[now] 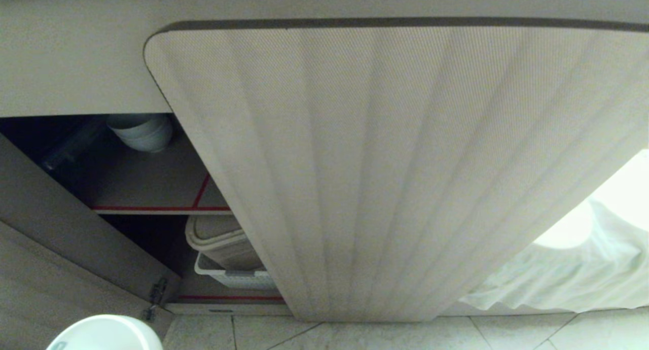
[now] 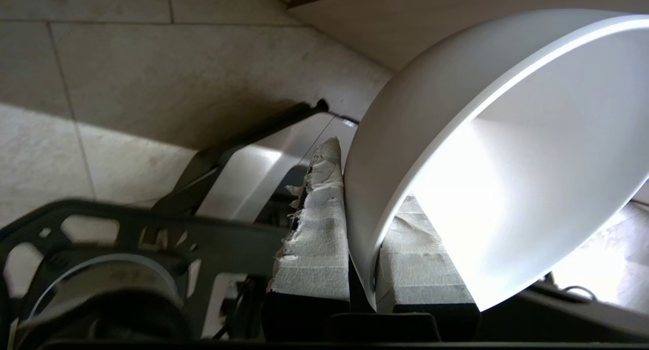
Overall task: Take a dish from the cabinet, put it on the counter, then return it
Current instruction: Put it back into the cabinet
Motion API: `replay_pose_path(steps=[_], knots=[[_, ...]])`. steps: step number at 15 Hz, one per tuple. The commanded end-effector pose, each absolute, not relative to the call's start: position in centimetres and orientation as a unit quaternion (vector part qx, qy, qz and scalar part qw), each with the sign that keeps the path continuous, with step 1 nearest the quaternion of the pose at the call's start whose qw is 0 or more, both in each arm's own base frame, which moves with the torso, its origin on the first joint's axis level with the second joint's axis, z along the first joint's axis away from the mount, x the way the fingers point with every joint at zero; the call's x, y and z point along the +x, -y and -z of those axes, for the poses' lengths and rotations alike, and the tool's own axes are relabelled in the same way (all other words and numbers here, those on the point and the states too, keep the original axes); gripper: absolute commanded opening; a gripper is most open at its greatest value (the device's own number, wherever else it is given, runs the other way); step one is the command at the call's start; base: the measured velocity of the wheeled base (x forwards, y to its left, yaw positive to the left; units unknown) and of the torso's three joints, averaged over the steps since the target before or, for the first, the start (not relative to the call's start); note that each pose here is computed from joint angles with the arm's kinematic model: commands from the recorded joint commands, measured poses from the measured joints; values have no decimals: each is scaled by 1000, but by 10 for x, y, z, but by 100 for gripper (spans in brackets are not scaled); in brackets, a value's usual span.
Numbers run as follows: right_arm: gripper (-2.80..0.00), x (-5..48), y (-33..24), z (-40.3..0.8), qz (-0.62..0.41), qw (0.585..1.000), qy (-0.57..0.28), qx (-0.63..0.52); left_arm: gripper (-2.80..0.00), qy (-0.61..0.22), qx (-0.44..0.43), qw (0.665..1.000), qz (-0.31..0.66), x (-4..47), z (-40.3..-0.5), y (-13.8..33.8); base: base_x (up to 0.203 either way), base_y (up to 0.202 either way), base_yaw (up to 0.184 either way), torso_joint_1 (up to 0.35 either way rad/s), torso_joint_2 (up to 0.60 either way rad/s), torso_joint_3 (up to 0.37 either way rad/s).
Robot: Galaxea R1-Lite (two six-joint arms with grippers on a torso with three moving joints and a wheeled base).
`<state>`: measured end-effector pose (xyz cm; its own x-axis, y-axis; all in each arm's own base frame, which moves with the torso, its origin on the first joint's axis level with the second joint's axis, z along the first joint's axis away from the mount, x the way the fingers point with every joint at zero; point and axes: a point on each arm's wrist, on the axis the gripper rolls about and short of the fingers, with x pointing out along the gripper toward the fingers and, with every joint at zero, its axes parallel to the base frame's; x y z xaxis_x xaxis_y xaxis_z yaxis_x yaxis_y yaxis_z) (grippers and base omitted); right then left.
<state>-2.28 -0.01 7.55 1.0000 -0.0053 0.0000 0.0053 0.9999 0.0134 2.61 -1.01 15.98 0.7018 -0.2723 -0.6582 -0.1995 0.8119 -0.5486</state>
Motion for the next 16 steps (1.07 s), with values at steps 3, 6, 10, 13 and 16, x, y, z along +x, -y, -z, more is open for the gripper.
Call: replay_pose_path(steps=[3,6,10,13,16], knots=[[-280,-23,0,-76,3,1000,1,7,-280,-393,-338,855,-5,59,-163,22,0,0,0,0,0,0],[-280,-23,0,-76,2,1000,1,7,-280,-397,-354,846,-17,64,-161,24,0,0,0,0,0,0],[-280,-23,0,-75,2,1000,0,7,-280,-411,-385,825,-46,71,-158,27,0,0,0,0,0,0],[-280,-23,0,-76,3,1000,0,7,-280,-407,-399,819,-60,75,-159,27,0,0,0,0,0,0],[-280,-23,0,-76,3,1000,0,7,-280,-384,-426,812,-106,92,-158,21,0,0,0,0,0,0]])
